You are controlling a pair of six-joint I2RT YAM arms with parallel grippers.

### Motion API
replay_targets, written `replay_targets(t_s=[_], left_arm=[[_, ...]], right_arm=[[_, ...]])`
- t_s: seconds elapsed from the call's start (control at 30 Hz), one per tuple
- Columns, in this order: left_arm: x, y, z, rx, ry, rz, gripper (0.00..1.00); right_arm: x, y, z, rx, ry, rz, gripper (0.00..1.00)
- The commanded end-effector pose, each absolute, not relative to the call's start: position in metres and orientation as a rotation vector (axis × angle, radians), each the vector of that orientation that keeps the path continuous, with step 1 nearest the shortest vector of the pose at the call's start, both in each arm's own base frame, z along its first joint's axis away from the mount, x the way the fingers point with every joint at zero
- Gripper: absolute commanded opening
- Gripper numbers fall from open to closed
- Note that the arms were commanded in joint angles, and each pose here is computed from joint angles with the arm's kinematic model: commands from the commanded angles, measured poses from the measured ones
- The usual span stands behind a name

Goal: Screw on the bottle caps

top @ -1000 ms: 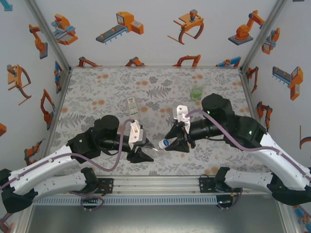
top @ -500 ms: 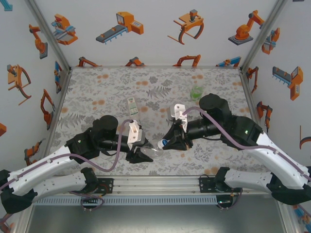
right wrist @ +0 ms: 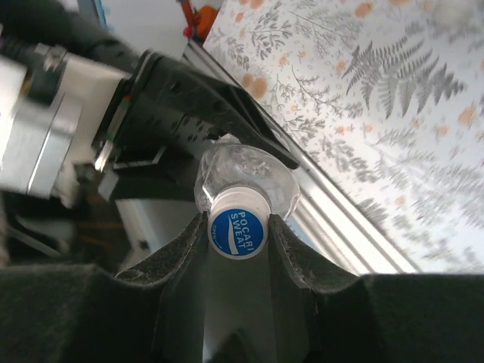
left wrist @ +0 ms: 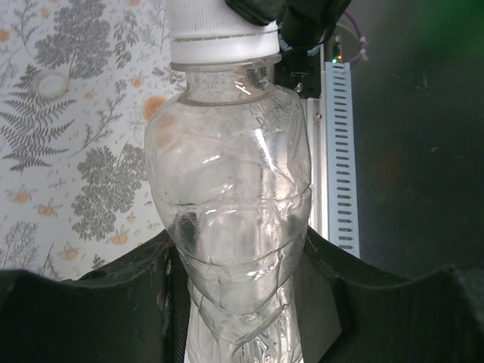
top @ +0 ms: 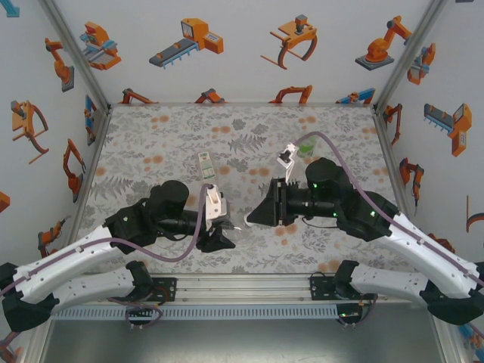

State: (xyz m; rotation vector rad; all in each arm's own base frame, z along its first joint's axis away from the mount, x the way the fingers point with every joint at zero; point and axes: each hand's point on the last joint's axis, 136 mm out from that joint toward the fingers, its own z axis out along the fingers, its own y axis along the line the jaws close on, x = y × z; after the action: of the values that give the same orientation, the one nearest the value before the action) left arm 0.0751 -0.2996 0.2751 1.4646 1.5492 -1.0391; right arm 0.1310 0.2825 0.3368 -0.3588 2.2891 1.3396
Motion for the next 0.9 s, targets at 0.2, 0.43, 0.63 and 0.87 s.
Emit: replay_targets(t_s=[0.2, 0.43, 0.63, 0.87], left_arm=[[0.087, -0.302, 0.306, 1.394, 1.451, -0.971, 0.38], [0.114, -0.276, 0.299, 1.250, 1.561, -0.784, 0.69], [0.137, -0.234, 0.280, 1.021, 1.742, -0.635, 0.78], [0.140, -0.201, 0.260, 0.792, 1.917, -0.647, 0.79]], right_arm=[[0.154, 0.274, 0.309, 0.153, 2.450, 1.307, 0.00], [0.184, 0.236, 0.285, -0.013, 2.539, 0.891, 0.00], [0.248, 0.212, 0.279, -0.152, 2.522, 0.609, 0.00], [0.348, 0.207, 0.276, -0.356, 2.465, 0.290, 0.00]])
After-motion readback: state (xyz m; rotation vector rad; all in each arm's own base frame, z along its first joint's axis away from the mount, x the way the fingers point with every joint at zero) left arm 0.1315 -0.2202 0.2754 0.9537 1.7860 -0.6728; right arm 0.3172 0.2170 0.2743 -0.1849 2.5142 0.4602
